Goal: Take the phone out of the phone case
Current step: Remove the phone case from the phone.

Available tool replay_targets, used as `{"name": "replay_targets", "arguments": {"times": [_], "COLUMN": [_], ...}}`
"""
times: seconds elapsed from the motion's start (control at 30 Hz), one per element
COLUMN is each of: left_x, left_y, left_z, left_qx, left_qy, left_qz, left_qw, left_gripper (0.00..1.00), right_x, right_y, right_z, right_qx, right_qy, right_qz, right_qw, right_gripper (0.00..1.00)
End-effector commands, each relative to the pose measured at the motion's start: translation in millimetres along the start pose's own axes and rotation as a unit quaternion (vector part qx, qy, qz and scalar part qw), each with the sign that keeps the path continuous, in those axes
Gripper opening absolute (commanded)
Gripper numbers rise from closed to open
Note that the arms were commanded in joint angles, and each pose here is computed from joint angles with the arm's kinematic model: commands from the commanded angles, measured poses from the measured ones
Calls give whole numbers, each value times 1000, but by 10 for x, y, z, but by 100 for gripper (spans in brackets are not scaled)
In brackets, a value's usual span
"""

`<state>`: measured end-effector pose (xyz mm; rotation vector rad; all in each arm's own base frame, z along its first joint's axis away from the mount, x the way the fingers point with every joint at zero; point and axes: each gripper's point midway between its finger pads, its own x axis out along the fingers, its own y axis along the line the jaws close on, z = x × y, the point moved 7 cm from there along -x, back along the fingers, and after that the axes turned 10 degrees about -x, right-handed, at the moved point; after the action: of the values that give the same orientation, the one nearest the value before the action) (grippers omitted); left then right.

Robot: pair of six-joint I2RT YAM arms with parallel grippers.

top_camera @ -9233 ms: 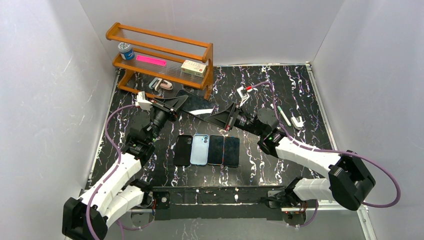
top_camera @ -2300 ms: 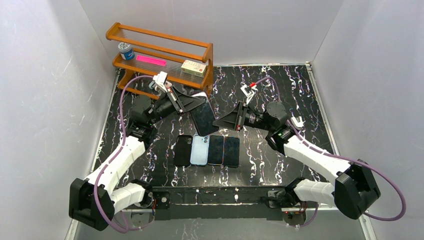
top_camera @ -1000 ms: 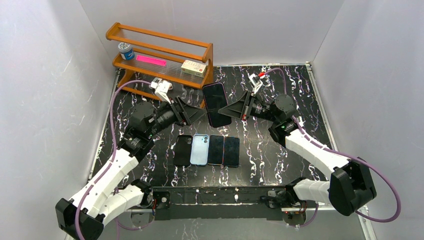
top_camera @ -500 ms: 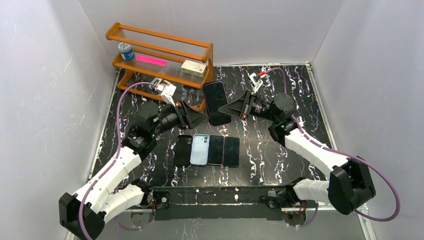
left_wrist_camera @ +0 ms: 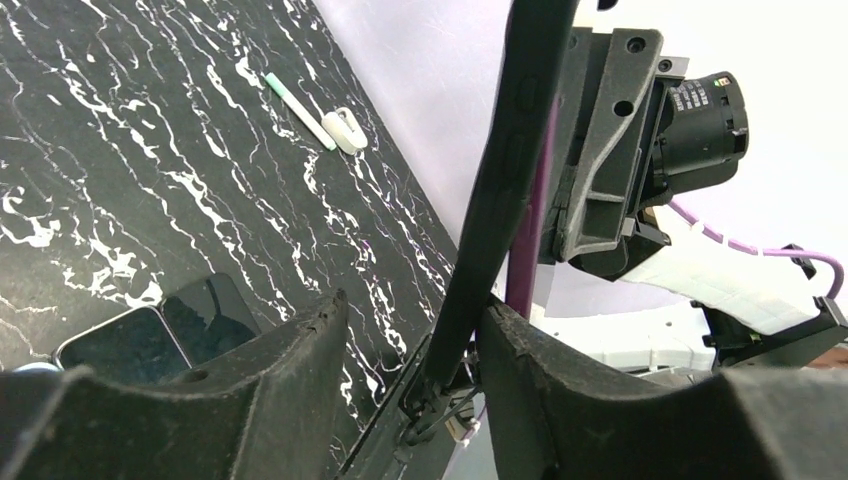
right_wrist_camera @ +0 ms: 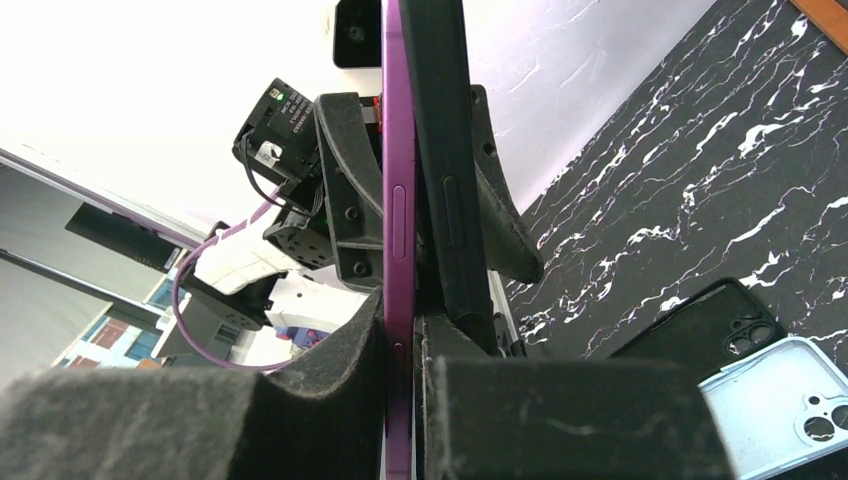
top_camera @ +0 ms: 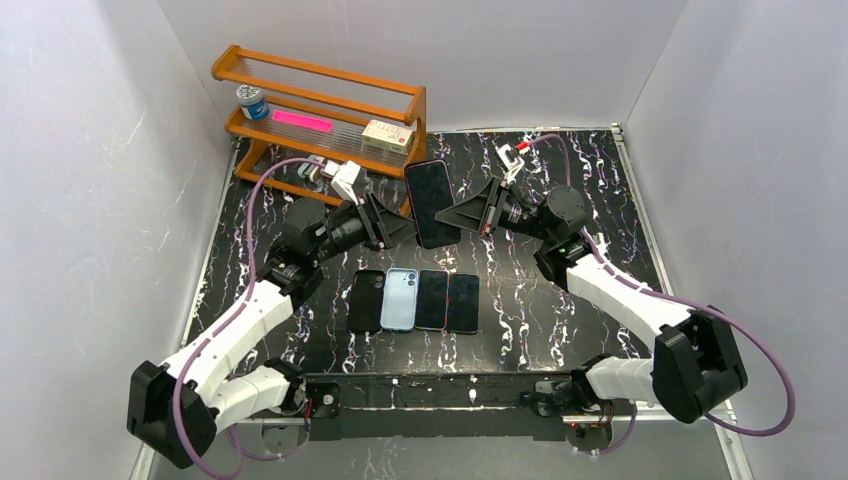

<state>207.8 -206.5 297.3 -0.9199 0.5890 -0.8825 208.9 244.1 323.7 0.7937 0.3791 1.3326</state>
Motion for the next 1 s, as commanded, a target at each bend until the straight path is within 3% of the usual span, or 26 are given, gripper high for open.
{"name": "replay_targets", "arguments": {"times": [0.0, 0.1, 0.27, 0.67, 0.8, 0.97], "left_x": [95, 160, 218, -49, -353, -671], "left_y": [-156, -180, -154, 319, 545, 766], "left_z": [100, 163, 289, 575, 607, 545], "left_qx": [8, 13, 35, 49, 87, 126], "left_qy": [-10, -15, -33, -57, -23, 43], "left_qz": [-51, -53, -11, 159, 251, 378], "left_qw": [999, 998, 999, 984, 964, 916], "left_gripper": [42, 30, 0, 0, 0, 0], "right_x": [43, 34, -4, -343, -590, -918], "right_y": [278, 254, 224, 40, -124, -415], "right_z": [197, 161, 91, -327, -400, -448], "right_qx": [-44, -38, -26, 2, -12, -6], "right_qy": [-18, -7, 4, 60, 65, 67], "right_qz": [59, 57, 46, -67, -163, -282], "right_qw": [997, 998, 999, 996, 984, 957], "right_gripper": [1, 1, 1, 1, 1, 1]}}
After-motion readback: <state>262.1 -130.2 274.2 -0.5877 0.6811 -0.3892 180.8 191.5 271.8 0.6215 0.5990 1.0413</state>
